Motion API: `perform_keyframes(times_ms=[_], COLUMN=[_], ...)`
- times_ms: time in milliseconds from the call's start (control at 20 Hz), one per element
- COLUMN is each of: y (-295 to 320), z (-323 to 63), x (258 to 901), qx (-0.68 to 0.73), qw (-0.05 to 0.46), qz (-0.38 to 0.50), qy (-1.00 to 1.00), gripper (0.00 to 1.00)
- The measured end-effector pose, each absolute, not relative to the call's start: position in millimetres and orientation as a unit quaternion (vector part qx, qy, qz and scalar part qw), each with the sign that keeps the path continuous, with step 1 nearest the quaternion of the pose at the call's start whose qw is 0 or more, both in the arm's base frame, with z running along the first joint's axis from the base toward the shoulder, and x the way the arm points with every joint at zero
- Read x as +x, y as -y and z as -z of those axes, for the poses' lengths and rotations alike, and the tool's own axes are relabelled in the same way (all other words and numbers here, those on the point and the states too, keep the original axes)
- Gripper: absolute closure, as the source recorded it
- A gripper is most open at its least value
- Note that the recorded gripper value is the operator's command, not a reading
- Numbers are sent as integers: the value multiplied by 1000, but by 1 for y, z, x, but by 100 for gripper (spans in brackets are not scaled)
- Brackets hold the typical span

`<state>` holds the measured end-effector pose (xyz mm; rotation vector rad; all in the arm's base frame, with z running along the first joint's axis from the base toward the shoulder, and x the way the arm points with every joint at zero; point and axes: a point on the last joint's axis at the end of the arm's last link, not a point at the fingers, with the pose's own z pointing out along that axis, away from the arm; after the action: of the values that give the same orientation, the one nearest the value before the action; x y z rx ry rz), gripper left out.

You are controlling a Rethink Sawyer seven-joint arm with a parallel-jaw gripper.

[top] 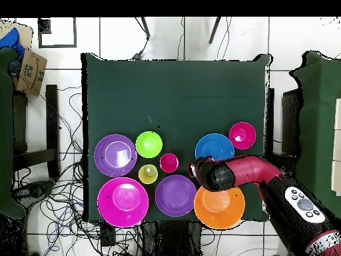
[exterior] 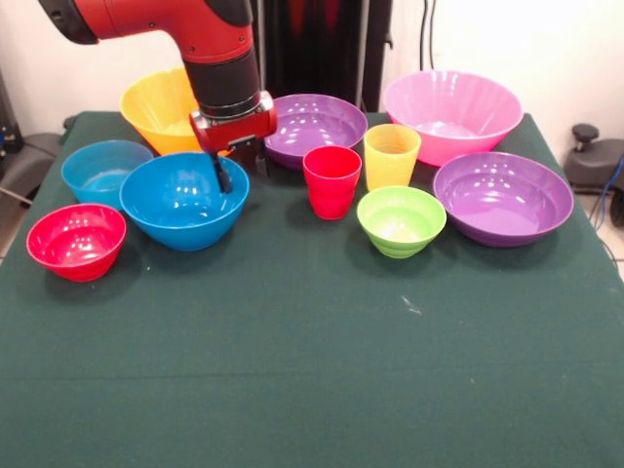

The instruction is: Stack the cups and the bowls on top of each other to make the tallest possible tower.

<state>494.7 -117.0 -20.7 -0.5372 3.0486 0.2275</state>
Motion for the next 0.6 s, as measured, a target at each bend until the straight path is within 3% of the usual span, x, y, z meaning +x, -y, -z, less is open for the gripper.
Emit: perform_keyframes(times_ms=[600], y=[114], z=[15], x=[521], qx=[-155], qw=[15], qz=[-74], qy=[-985], gripper=[0])
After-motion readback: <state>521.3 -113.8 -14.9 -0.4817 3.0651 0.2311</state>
